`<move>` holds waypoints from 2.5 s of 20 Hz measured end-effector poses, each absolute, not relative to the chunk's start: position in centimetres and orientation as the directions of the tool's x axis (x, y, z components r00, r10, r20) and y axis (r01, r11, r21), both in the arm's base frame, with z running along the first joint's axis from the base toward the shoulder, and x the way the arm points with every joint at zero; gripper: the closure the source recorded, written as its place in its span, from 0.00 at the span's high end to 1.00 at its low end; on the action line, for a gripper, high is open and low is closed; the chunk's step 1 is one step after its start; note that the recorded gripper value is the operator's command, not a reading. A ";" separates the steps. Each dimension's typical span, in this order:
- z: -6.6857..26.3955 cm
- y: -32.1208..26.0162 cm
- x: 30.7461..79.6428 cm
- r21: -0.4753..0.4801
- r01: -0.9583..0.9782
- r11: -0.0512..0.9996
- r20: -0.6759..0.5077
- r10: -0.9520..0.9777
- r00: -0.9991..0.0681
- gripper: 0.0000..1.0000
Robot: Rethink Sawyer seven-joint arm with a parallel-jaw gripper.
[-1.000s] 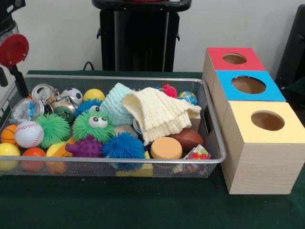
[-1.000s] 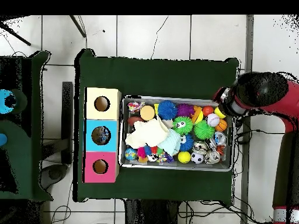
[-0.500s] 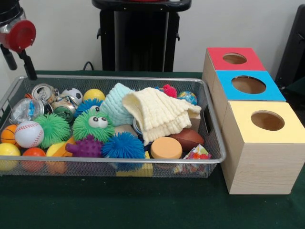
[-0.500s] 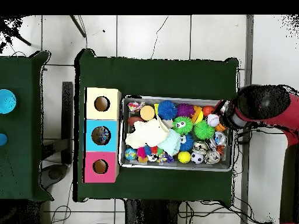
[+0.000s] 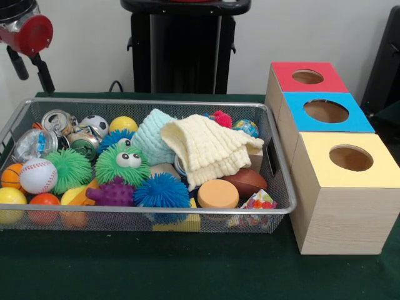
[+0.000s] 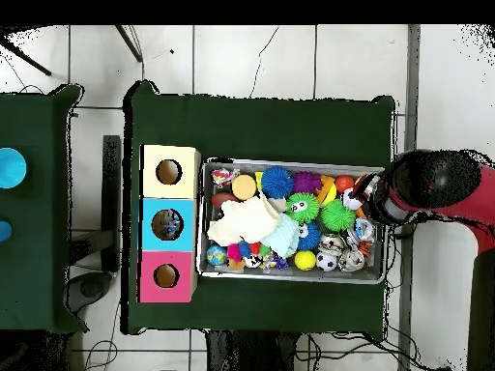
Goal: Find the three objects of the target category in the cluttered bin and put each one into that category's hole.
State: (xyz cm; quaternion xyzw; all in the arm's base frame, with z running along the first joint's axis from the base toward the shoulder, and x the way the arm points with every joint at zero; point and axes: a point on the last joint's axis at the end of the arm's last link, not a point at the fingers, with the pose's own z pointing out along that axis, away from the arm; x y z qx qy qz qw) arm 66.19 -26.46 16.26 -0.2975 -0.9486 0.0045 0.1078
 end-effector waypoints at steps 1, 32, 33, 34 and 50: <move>16.3 -26.4 66.0 -0.072 0.563 0.823 0.201 0.565 -0.800 1.00; 14.4 -29.0 63.2 -0.042 0.601 0.798 0.128 0.601 -0.789 1.00; 14.2 -29.0 63.2 -0.040 0.601 0.798 0.127 0.601 -0.789 1.00; 13.7 -28.9 63.3 -0.036 0.601 0.798 0.126 0.600 -0.790 1.00; 7.2 -27.5 63.0 0.006 0.595 0.804 0.128 0.589 -0.798 1.00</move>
